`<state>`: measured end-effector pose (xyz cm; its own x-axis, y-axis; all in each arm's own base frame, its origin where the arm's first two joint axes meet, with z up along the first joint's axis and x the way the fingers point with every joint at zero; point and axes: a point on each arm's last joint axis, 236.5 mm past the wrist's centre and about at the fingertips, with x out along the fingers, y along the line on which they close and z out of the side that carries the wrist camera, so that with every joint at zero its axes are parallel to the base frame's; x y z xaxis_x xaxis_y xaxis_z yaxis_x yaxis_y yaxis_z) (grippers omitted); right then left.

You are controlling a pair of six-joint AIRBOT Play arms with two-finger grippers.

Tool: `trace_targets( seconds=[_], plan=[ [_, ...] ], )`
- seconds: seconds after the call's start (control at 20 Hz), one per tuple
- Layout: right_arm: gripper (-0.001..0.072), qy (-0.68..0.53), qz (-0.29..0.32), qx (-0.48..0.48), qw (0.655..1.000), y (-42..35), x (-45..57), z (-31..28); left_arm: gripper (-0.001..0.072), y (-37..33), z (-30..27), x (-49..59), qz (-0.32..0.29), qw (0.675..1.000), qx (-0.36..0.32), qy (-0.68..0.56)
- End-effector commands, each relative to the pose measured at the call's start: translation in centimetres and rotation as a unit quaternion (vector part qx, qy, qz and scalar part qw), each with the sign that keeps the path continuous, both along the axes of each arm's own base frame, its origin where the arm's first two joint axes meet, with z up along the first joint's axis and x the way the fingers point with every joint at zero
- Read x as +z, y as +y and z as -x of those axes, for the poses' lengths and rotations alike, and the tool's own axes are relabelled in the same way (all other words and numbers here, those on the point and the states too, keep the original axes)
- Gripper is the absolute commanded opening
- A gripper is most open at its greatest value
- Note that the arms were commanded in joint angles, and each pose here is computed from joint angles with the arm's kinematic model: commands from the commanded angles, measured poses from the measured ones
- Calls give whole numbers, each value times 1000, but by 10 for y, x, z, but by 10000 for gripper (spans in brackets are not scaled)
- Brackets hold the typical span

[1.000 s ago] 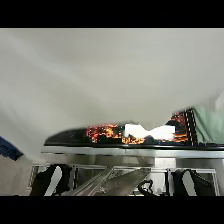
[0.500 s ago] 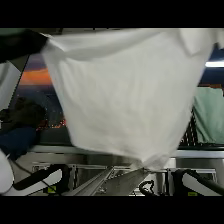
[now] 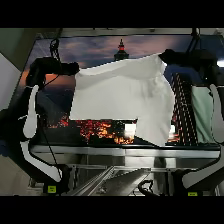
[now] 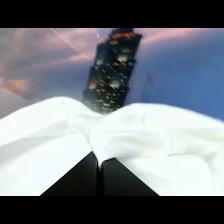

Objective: Fold the shirts.

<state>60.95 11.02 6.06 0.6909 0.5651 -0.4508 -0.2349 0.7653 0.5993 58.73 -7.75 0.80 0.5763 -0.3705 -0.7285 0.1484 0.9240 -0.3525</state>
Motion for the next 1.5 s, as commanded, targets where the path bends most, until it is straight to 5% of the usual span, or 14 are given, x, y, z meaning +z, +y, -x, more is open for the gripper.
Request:
trace_targets(
  seconds=[0.0, 0.05, 0.1, 0.15, 0.35, 0.65, 0.75, 1.05, 1.3, 1.35, 1.45],
  plan=[
    [16, 31, -4, -6, 999, 5, -44, -6, 37, -7, -17, -38, 7, 1000, -2, 29],
    [25, 30, -4, -6, 1000, 3, -41, -6, 314, -9, -19, -37, 13, 999, -1, 35],
    [134, 28, -6, -5, 1000, -2, -34, -4, 718, -11, -19, -34, 19, 999, -3, 43],
    [289, 25, -7, -4, 1000, -11, -25, -2, 693, -7, -17, -27, 23, 998, -3, 52],
    [305, 89, -20, -9, 996, -91, 10, 47, 692, 48, 11, 14, 35, 994, -2, 107],
    [309, 302, -11, -73, 951, -184, -55, 203, 692, 123, 163, -42, 106, 936, 57, 331],
    [485, 342, -36, -94, 934, -183, -85, 241, 692, 122, 198, -73, 120, 924, 78, 354],
    [483, 396, -73, -51, 914, -134, -151, 280, 692, 71, 216, -114, 183, 919, 64, 342],
    [483, 406, -67, -30, 911, -114, -170, 275, 690, 49, 206, -120, 172, 927, 48, 330],
    [483, 401, -71, -29, 913, -109, -170, 270, 622, 41, 209, -122, 177, 923, 40, 339],
    [482, 393, -76, -35, 916, -102, -173, 261, 343, 25, 219, -127, 182, 914, 16, 363]
  ],
)
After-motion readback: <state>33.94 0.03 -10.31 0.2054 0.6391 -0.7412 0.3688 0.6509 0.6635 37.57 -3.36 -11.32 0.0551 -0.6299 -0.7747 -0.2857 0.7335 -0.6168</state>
